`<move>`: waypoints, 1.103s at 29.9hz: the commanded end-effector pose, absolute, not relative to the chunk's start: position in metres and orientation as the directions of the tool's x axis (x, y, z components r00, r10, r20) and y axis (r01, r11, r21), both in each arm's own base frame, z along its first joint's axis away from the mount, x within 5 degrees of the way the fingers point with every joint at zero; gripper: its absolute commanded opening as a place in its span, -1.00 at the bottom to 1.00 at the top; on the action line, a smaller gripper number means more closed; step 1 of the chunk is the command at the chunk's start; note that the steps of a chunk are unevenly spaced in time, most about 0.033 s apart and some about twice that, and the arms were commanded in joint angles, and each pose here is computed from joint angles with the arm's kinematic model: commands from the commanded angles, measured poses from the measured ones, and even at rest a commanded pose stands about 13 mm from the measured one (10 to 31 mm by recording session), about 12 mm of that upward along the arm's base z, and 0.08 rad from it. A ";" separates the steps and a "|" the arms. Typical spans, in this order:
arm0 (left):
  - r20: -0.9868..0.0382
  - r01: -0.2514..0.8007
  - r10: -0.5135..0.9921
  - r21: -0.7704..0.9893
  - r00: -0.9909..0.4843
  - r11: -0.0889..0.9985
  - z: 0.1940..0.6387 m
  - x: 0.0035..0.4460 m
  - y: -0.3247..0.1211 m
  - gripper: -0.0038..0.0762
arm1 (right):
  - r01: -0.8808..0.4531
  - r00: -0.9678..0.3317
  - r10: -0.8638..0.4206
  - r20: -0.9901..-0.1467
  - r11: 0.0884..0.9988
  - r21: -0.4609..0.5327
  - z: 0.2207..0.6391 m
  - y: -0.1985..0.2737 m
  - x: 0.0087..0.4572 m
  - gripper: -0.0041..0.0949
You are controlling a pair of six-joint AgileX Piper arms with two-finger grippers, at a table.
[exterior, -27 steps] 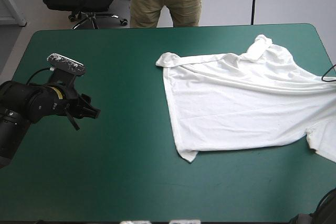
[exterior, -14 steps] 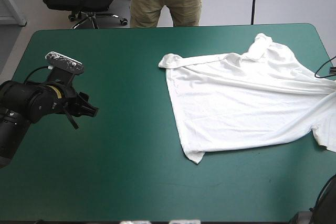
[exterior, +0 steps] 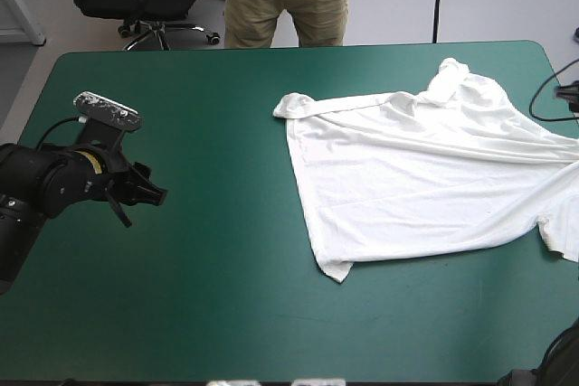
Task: Fold the cloth
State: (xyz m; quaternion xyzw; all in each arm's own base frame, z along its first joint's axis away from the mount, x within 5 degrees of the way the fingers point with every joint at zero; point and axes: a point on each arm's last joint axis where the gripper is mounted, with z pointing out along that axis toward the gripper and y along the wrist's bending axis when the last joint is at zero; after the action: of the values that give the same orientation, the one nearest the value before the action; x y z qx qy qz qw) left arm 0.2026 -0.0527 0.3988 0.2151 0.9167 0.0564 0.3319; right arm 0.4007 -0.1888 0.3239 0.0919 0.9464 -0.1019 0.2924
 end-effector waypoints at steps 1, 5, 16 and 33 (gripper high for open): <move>-0.658 0.332 0.412 0.251 -0.630 0.909 0.419 0.190 -0.049 0.13 | 0.042 -0.711 0.006 -0.703 0.999 -0.033 0.402 -0.133 0.375 0.25; -0.641 0.323 0.422 0.274 -0.641 0.906 0.420 0.186 -0.045 0.13 | -0.234 -0.768 -0.148 -0.623 0.970 0.058 0.413 -0.053 0.359 0.16; -0.625 0.307 0.433 0.306 -0.649 0.901 0.420 0.186 -0.041 0.13 | -0.686 -0.637 -0.671 -0.379 0.718 -0.120 0.363 0.140 0.310 0.15; -0.666 0.285 0.389 0.266 -0.637 0.921 0.422 0.188 -0.044 0.13 | -0.842 -0.503 -0.809 -0.304 0.538 -0.039 0.281 0.229 0.220 0.15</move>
State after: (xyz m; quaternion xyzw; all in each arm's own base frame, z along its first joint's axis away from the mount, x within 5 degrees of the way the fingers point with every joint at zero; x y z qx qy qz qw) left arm 0.1909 -0.0441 0.4054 0.1942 0.9187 0.0751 0.3356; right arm 0.2237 0.2249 0.2622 -0.4776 0.8741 0.0410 0.0789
